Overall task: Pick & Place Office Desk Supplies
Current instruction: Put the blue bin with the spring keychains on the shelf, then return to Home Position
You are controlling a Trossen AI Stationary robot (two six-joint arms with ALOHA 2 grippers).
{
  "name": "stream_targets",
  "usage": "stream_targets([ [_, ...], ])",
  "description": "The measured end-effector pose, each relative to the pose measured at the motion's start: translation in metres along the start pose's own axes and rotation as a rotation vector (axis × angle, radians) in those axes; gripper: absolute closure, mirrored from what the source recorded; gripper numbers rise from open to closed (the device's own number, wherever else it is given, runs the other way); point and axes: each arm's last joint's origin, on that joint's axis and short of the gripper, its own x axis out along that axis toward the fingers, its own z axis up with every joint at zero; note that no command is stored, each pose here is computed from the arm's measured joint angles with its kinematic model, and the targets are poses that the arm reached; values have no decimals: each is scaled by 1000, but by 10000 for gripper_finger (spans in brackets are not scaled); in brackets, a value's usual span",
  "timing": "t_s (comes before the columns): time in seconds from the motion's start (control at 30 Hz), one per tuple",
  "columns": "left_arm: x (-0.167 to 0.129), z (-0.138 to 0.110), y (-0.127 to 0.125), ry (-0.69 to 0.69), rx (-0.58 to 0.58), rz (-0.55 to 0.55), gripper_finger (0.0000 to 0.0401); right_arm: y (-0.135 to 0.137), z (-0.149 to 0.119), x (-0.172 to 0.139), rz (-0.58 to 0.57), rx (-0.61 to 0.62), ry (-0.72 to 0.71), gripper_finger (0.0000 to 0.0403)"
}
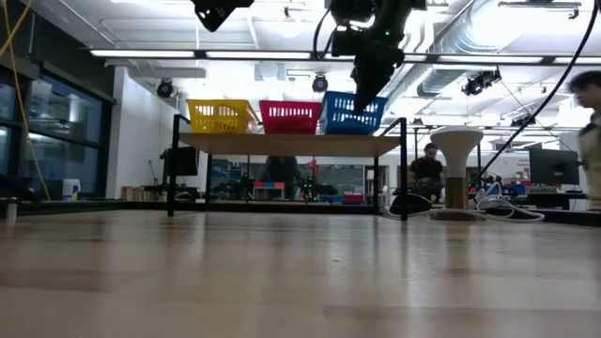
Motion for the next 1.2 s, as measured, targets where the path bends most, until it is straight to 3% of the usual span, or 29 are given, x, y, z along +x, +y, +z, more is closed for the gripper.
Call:
stream_targets([
  [0.47, 0, 0, 0, -3, 0, 0, 318, 2, 0, 4, -30, -3, 40, 395],
  [0.93, 0, 0, 0, -2, 0, 0, 318, 2, 0, 4, -44, 6, 43, 336],
  [1.2, 0, 0, 0, -3, 0, 0, 318, 2, -2, -17, -48, 8, -32, 333],
])
